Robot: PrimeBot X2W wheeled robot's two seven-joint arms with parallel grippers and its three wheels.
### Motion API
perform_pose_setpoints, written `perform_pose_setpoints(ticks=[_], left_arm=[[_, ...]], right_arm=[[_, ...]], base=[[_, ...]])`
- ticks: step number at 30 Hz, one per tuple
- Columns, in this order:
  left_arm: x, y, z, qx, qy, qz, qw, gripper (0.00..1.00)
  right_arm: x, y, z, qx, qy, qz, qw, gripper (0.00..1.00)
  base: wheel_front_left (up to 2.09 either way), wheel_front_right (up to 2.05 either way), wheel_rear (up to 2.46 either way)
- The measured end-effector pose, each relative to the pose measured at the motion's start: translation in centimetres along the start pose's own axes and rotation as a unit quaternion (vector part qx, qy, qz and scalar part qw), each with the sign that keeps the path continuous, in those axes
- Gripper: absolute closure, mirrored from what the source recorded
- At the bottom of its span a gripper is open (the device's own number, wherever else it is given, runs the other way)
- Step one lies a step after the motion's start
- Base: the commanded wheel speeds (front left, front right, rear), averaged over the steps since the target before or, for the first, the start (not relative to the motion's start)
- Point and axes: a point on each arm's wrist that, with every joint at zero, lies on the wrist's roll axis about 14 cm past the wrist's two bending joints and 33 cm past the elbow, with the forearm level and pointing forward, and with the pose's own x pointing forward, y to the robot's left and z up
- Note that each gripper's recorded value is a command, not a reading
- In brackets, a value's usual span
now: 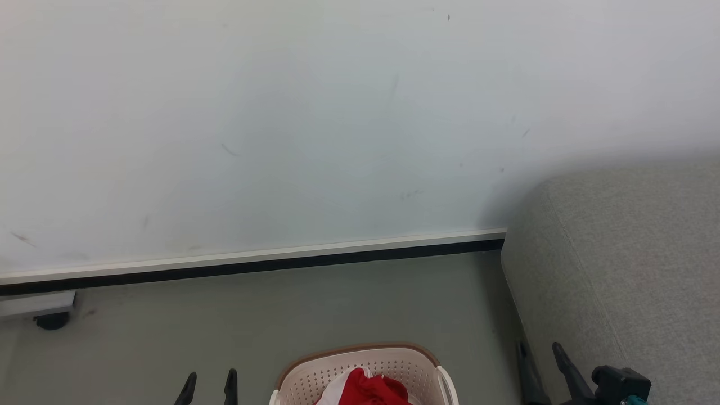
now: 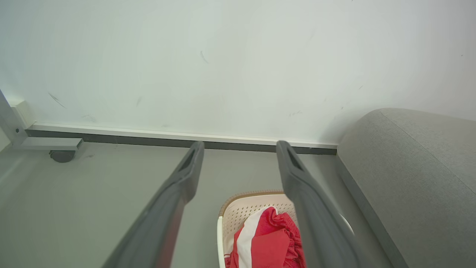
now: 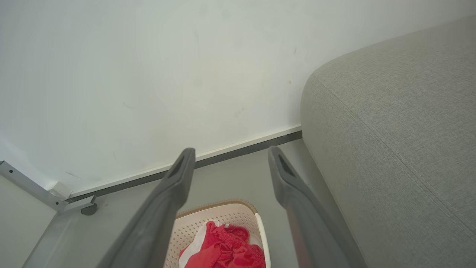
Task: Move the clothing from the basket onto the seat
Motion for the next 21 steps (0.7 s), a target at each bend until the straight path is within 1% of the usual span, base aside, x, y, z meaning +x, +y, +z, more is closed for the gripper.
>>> perform_pose_setpoints(ticks=[12,21], left_arm=[[-0.09,-0.01,0.38,0.033,-0.012,-0.002,0.999,0.00],[-0.02,0.21,0.25,0.033,-0.010,0.002,0.999,0.00]], right_arm=[[-0.31,0.73,-0.21,-0.034,0.001,0.013,0.999,0.00],[-0.28,0.69,-0.45,-0.036,0.005,0.013,0.999,0.00]], base=[[0.00,0.00,0.00],[0.00,0.00,0.00]])
